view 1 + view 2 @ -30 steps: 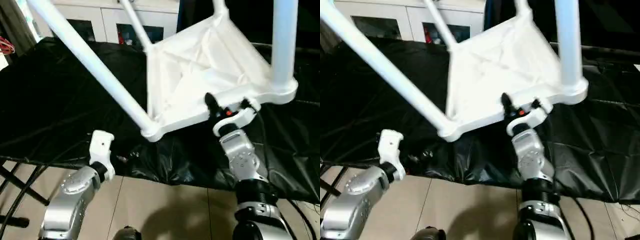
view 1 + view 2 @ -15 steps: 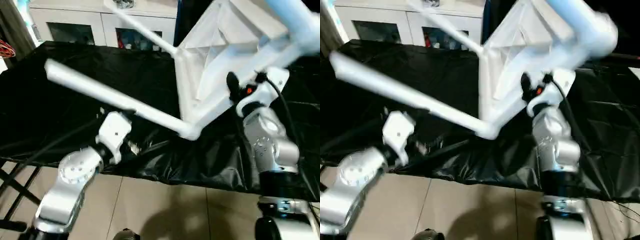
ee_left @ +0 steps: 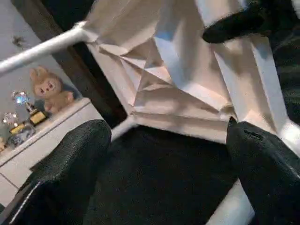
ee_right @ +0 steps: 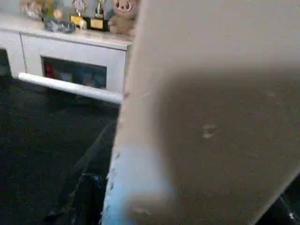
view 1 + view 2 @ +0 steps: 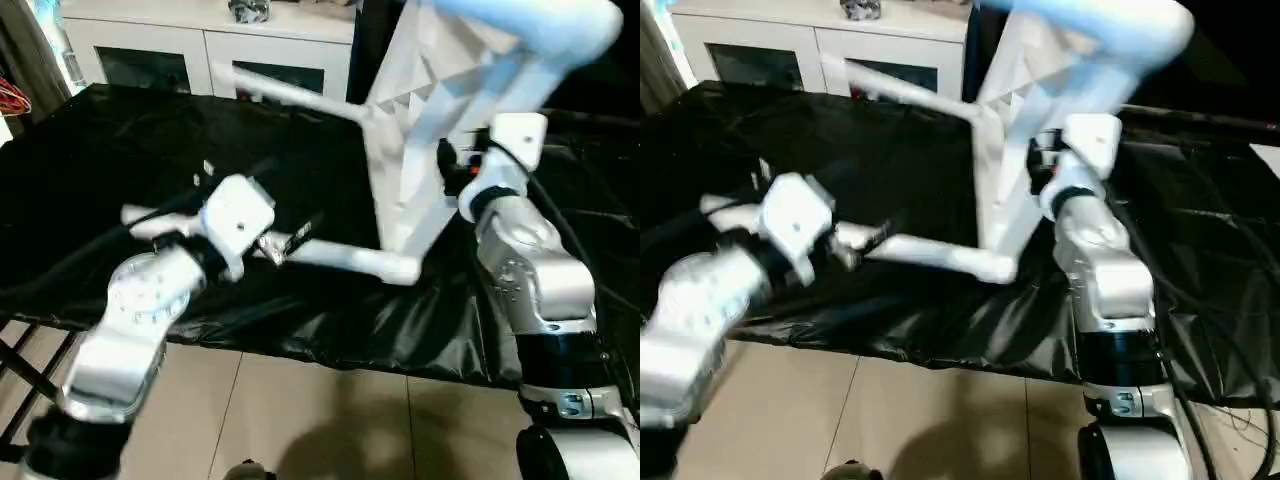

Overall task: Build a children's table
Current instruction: Flip table

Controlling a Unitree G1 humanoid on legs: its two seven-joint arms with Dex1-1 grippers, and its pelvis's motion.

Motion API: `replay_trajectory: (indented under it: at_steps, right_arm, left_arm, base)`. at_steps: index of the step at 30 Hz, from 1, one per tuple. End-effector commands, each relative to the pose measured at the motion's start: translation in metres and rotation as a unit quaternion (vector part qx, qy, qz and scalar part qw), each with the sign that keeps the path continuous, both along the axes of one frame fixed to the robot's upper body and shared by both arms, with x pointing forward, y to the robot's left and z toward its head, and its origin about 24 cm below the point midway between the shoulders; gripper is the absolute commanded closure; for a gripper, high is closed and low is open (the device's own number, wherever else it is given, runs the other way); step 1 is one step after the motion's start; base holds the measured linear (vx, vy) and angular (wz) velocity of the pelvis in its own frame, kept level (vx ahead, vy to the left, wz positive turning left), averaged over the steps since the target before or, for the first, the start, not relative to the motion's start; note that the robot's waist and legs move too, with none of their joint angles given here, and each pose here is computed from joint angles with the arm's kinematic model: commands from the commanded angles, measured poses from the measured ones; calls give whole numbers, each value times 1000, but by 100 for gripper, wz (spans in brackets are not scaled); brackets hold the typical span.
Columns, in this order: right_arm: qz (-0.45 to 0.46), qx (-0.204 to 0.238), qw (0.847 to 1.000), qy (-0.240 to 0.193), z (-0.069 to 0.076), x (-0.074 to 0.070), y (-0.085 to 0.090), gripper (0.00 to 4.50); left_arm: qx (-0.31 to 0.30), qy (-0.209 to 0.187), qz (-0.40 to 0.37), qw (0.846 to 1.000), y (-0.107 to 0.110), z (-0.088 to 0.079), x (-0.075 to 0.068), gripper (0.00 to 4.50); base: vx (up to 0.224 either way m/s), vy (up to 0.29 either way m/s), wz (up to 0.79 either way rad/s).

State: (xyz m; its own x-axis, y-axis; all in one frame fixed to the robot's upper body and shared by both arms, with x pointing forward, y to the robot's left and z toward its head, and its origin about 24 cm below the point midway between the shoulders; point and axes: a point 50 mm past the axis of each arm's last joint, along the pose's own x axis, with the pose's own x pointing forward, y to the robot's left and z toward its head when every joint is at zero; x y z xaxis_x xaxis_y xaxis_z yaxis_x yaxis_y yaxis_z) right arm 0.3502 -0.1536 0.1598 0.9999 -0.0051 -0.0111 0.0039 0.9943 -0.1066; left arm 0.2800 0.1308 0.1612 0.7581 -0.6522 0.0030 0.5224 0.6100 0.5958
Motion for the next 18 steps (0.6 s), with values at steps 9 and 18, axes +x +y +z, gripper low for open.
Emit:
replay_trajectory:
  at_steps: [9, 18]
  right_arm:
    - [-5, -18, 997, 75, -40, -2, 5, 204]
    - [16, -37, 997, 62, -47, -11, 10, 124]
  left_arm:
    - [73, -123, -12, 990, -6, 39, 17, 0]
    - [90, -233, 46, 967, -2, 68, 27, 0]
  base:
    - [0, 0, 0]
    - [0, 0, 0]
